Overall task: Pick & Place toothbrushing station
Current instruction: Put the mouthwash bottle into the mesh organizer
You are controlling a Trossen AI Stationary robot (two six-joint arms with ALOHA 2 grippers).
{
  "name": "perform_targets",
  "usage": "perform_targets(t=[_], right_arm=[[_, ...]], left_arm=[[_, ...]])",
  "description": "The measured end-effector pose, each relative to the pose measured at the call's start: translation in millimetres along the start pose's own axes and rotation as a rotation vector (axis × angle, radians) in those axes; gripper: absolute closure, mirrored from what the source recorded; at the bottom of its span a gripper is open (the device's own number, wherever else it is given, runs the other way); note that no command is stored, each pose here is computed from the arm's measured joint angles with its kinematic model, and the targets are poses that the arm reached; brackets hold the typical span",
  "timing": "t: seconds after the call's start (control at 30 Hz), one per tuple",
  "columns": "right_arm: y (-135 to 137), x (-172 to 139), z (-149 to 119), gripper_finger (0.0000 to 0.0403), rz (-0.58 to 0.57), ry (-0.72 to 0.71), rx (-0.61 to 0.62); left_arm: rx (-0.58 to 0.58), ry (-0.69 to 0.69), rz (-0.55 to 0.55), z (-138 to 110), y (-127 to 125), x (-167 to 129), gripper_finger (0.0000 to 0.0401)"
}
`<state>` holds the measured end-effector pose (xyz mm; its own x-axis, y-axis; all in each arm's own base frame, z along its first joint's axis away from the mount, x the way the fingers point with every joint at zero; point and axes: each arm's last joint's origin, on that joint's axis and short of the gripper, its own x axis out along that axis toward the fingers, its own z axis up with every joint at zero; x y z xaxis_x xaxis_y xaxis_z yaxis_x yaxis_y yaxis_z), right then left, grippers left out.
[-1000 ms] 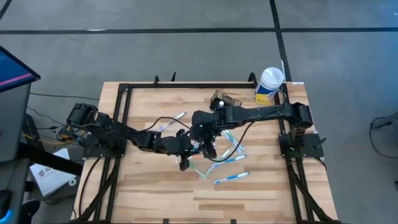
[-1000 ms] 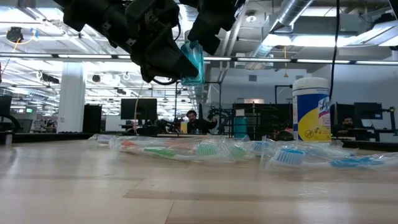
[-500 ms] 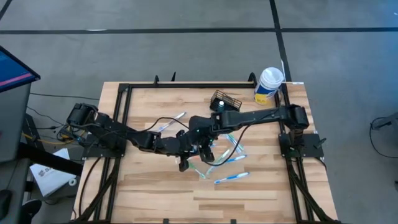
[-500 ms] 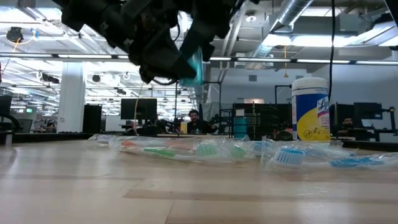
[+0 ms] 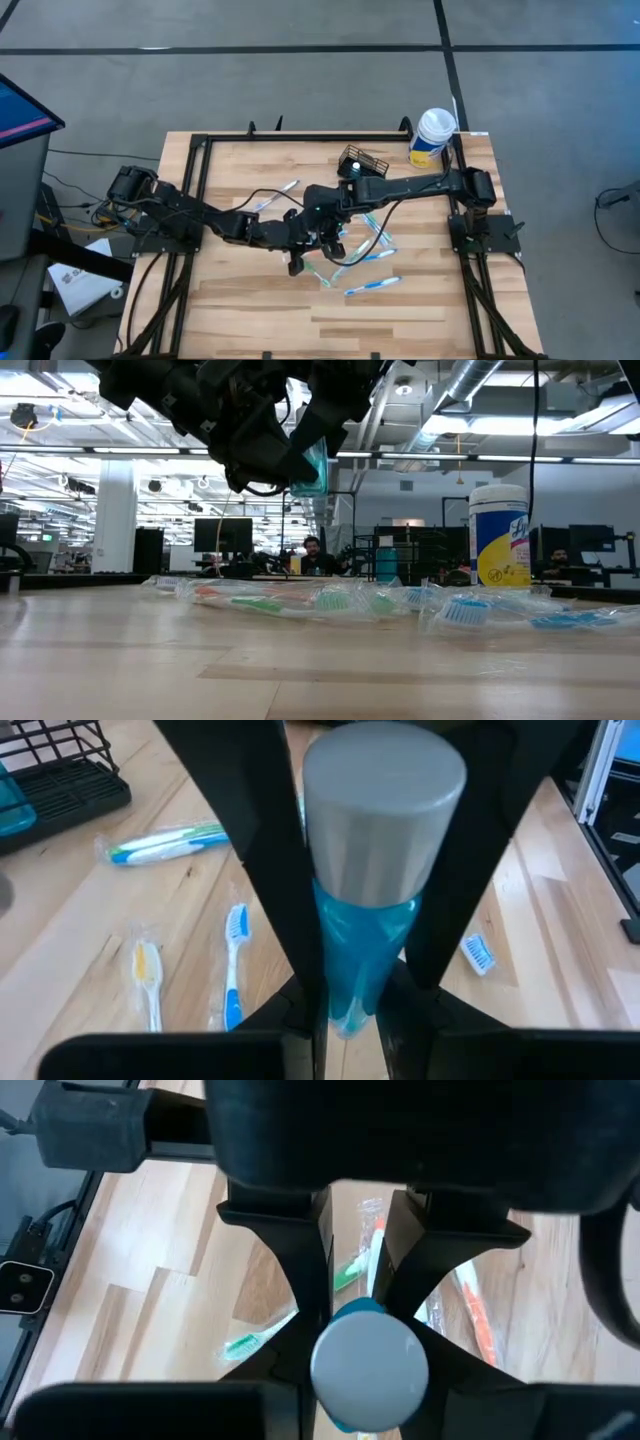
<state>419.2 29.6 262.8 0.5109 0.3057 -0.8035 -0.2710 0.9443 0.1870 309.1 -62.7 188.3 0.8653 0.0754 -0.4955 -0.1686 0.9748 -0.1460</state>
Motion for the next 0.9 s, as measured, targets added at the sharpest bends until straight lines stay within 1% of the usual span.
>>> perform_targets(t=[0.23,0.47,0.63,0.83,0.9], right_arm=[[0.1,-0.4,-0.1,0.0319,0.0,0.004,-0.004],[-0.2,-0.9,-0.7,0.0324,0.001,0.011,-0.02],[0.0,-0.9,-1.3,0.0324,0.005,0.017,-0.026],[0.1,-0.9,-2.4,0.0324,0.007,0.028,-0.023],[0.5,-7.2,-3.5,0.0324,0.005,0.035,-0.021]], left_arm=[[0.0,0.001,0.001,0.0,0.2,0.0,0.0345],[0.001,0.0,0.001,0.2,0.2,0.1,0.0308],[0.002,0.001,-0.003,0.2,0.1,0.1,0.0291],[0.024,0.001,-0.001,0.4,0.8,0.3,0.0288],[0.034,-0.002,0.0,0.7,0.8,0.3,0.029]])
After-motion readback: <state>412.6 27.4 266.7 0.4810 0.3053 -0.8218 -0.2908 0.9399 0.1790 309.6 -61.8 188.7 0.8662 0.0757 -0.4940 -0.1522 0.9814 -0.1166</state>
